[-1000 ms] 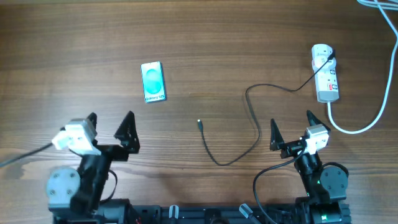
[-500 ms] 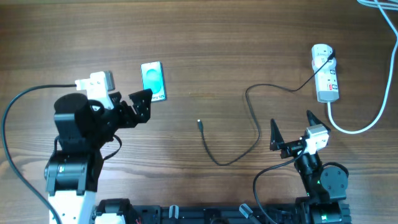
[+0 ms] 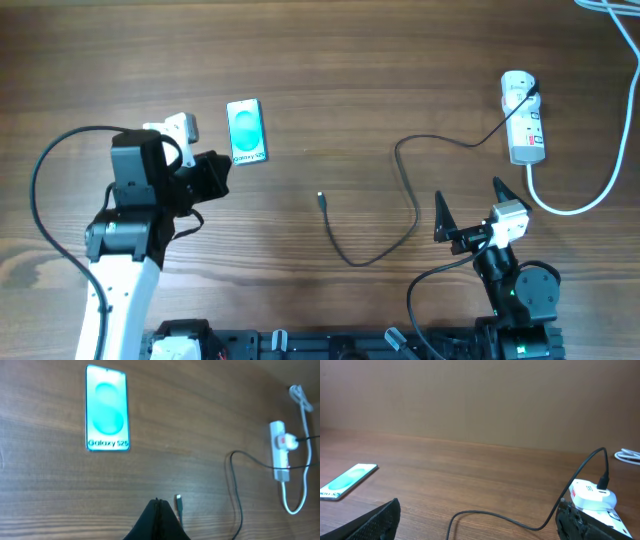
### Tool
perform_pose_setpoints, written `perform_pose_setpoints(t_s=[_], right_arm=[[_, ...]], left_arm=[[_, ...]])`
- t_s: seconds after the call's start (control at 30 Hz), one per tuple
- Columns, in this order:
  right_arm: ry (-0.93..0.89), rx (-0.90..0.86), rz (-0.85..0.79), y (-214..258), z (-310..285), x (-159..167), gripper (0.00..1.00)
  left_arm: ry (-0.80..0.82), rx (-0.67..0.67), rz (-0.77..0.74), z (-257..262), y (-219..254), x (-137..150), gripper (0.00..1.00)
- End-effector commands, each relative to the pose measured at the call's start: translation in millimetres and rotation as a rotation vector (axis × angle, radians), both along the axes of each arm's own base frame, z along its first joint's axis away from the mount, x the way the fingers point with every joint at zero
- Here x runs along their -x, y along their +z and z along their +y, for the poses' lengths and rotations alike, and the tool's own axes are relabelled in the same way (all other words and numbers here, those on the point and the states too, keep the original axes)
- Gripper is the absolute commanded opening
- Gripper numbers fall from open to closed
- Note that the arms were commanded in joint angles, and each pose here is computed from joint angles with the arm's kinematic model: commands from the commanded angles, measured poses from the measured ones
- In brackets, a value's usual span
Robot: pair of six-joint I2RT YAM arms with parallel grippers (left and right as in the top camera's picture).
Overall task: Plug charger to phone and switch on socket
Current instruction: 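Move the left gripper forward over the Galaxy S25 phone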
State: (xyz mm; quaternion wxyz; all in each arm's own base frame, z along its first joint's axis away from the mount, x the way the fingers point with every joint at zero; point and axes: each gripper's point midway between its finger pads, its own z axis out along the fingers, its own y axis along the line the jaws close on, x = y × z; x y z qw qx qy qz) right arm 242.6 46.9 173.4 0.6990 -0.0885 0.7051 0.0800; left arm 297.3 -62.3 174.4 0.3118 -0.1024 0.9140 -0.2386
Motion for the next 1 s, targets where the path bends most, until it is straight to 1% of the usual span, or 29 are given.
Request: perform_pose_setpoints(t_s=[0.0,0.07,0.13,0.27,0.47,0.53,0.6,0.67,0.73,0.8,0.83,0.87,0.9,0.93,0.97], right_arm=[[0.002,0.007,-0.003,0,1,0,1.0],[0.002,0.006,-0.003,0,1,0,1.0],[0.001,0.007,-0.003,0,0,0,1.0],[0.002,0.006,-0.003,0,1,0,1.0],[0.002,0.007,-0.003,0,1,0,1.0],[0.001,0.007,-0.003,0,0,0,1.0],[0.001,0.006,-0.003,0,0,0,1.0],[0.002,0.007,-0.003,0,1,0,1.0],[0.001,0.007,-0.003,0,0,0,1.0],[0.002,0.007,-0.003,0,1,0,1.0],[0.002,0.007,-0.003,0,1,0,1.0],[0.002,0.007,-0.003,0,1,0,1.0],[0.002,0.007,-0.003,0,1,0,1.0],[0.002,0.007,-0.003,0,1,0,1.0],[0.002,0.007,-0.003,0,1,0,1.0]], left_arm=[[-0.032,0.011,0.057,-11,-12,-3,0.04],[-0.055,0.006,0.094,-18,-23,-3,0.04],[-0.061,-0.029,0.142,-22,-39,-3,0.04],[0.047,-0.086,0.251,-15,-68,-6,0.04],[0.058,-0.133,0.326,-12,-95,-7,0.04],[0.069,-0.153,0.338,-8,-101,-8,0.07],[0.072,-0.157,0.332,-8,-103,-12,0.11],[0.086,-0.175,0.319,-5,-106,-17,0.13],[0.1,-0.184,0.324,-3,-110,-20,0.21],[0.124,-0.186,0.34,-1,-115,-21,0.23],[0.14,-0.19,0.343,1,-117,-22,0.28],[0.16,-0.202,0.343,4,-119,-24,0.36],[0.169,-0.214,0.333,7,-120,-27,0.41],[0.184,-0.229,0.315,10,-119,-31,0.43],[0.187,-0.236,0.294,11,-117,-36,0.47]])
